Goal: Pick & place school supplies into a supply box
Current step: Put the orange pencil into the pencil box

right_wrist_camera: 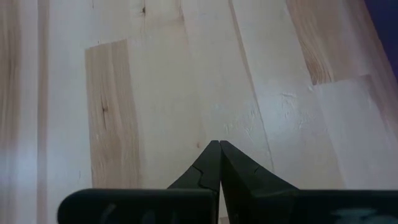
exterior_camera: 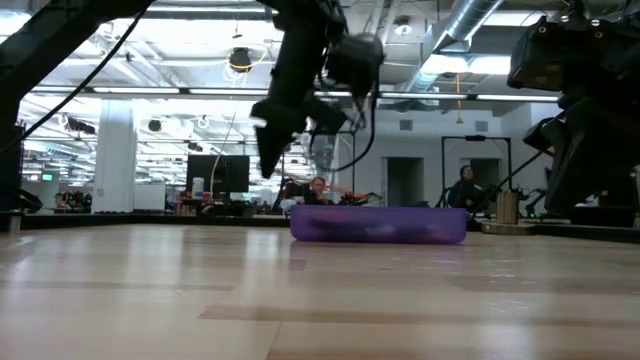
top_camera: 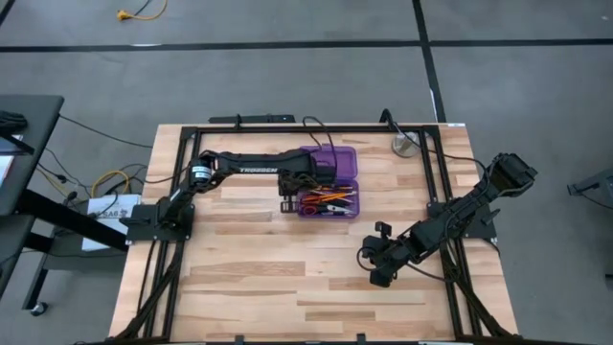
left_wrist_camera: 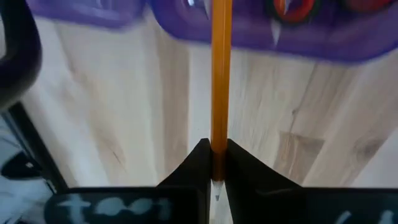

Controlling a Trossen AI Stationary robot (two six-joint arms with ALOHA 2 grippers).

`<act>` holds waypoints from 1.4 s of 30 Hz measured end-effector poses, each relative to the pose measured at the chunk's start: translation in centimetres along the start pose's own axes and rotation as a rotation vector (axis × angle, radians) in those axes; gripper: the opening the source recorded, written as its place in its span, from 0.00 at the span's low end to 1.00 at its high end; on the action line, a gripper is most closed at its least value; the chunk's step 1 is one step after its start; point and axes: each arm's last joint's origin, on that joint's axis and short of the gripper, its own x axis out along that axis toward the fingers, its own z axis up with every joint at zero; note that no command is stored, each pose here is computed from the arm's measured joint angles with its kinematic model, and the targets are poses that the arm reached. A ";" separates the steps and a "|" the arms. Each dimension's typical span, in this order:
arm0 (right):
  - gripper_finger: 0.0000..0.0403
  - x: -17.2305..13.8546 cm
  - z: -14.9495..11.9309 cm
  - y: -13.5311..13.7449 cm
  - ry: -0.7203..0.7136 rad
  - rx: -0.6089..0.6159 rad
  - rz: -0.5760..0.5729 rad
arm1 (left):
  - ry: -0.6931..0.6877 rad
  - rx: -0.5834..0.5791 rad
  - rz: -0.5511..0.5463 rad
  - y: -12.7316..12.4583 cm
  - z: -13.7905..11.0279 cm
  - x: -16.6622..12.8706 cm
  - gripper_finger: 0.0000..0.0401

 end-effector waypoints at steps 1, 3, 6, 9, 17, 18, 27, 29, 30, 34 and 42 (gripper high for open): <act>0.00 0.0 0.0 0.0 0.000 0.003 0.000 | -0.022 -0.006 0.004 0.2 0.1 -0.6 0.03; 0.00 0.0 0.0 0.0 0.000 0.008 0.001 | -0.070 -0.010 0.009 0.5 0.2 -1.9 0.05; 0.00 0.0 0.0 0.0 0.002 0.009 0.003 | -0.156 -0.002 0.014 0.7 0.7 -3.0 0.05; 0.00 0.0 0.0 0.0 0.002 0.009 0.003 | -0.230 0.011 0.021 0.7 1.3 -3.5 0.04; 0.00 0.0 0.0 0.0 0.001 0.009 0.004 | -0.362 0.082 0.035 -0.3 2.5 -4.2 0.05; 0.00 0.0 0.0 0.0 0.001 0.009 0.004 | -0.375 0.087 0.037 -0.4 2.7 -4.3 0.05; 0.00 0.0 0.0 0.0 0.000 0.018 0.005 | -0.477 0.094 -0.003 -0.7 3.5 -4.7 0.04; 0.00 0.0 0.0 0.0 -0.001 0.025 0.005 | -0.498 0.091 -0.001 -0.7 3.7 -4.8 0.05; 0.00 0.0 0.0 0.0 -0.001 0.026 0.005 | -0.501 0.093 -0.001 -0.8 3.7 -4.8 0.05; 0.00 0.0 0.0 0.0 -0.001 0.026 0.005 | -0.521 0.098 -0.001 -1.3 3.9 -5.0 0.05; 0.00 0.0 0.0 0.0 -0.001 0.027 0.006 | -0.536 0.106 -0.002 -2.0 3.9 -5.3 0.06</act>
